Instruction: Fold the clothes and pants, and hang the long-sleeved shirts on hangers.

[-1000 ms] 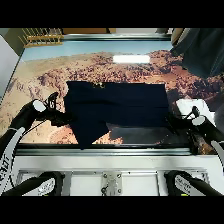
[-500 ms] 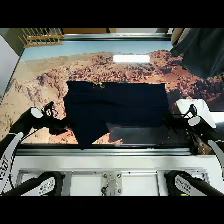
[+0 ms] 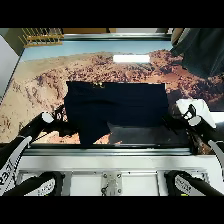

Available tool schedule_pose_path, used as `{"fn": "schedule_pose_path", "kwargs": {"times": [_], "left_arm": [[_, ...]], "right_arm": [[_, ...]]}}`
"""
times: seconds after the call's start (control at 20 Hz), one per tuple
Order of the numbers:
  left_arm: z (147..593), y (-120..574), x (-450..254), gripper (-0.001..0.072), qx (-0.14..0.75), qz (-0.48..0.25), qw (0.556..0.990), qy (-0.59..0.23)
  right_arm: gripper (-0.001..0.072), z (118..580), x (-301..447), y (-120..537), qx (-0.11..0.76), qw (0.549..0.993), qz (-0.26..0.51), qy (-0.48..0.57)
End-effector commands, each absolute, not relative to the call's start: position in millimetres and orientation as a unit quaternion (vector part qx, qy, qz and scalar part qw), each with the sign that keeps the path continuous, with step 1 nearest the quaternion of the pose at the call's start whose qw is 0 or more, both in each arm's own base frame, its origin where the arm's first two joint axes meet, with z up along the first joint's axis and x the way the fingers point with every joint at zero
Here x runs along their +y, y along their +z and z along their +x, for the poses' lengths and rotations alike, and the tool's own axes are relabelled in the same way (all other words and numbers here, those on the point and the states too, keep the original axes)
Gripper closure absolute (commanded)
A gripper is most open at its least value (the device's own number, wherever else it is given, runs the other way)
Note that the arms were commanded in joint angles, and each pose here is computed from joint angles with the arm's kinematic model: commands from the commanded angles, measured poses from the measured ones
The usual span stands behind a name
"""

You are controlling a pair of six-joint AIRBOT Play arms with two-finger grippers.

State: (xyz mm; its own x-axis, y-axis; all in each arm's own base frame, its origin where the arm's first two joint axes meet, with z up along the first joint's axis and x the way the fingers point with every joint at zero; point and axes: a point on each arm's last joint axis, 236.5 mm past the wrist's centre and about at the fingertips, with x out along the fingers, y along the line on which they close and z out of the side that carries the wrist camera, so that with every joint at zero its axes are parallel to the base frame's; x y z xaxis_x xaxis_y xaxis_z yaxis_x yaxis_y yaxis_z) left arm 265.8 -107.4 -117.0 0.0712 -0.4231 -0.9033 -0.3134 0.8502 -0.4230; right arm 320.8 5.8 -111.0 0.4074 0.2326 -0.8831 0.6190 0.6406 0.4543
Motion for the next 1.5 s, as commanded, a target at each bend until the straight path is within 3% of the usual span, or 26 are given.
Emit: {"fn": "schedule_pose_path", "kwargs": {"times": [0.0, 0.3, 0.45, 0.7, 0.95, 1.25, 1.45], "left_arm": [[247.5, -98.2, -95.2, 0.0697, 0.693, -0.248, 0.674, -0.056], [176.0, -47.1, -73.5, 0.0697, 0.719, -0.191, 0.665, -0.074], [161.6, -27.2, -75.6, 0.0697, 0.708, -0.184, 0.677, -0.085], [204.2, 13.6, -71.8, 0.0697, 0.655, -0.175, 0.729, -0.091], [280.5, 13.8, -65.2, 0.0697, 0.645, -0.181, 0.738, -0.084], [355.4, -12.6, -65.3, 0.0697, 0.663, -0.189, 0.719, -0.095], [395.3, -23.4, -62.3, 0.0697, 0.662, -0.189, 0.719, -0.095]], "right_arm": [[0.0704, 297.7, 13.4, -104.6, 0.569, 0.733, 0.359, -0.101], [0.0705, 200.8, 7.5, -85.9, 0.699, 0.67, 0.236, -0.085], [0.0705, 188.4, 8.5, -69.3, 0.705, 0.667, 0.226, -0.08], [0.0705, 224.1, 2.5, -33.9, 0.678, 0.697, 0.222, -0.072], [0.0705, 275.6, -8.6, -16.6, 0.665, 0.71, 0.221, -0.071], [0.0704, 337.0, -5.8, -31.2, 0.655, 0.722, 0.215, -0.058], [0.0702, 380.7, 2.6, -37.6, 0.605, 0.751, 0.261, -0.051]]}}
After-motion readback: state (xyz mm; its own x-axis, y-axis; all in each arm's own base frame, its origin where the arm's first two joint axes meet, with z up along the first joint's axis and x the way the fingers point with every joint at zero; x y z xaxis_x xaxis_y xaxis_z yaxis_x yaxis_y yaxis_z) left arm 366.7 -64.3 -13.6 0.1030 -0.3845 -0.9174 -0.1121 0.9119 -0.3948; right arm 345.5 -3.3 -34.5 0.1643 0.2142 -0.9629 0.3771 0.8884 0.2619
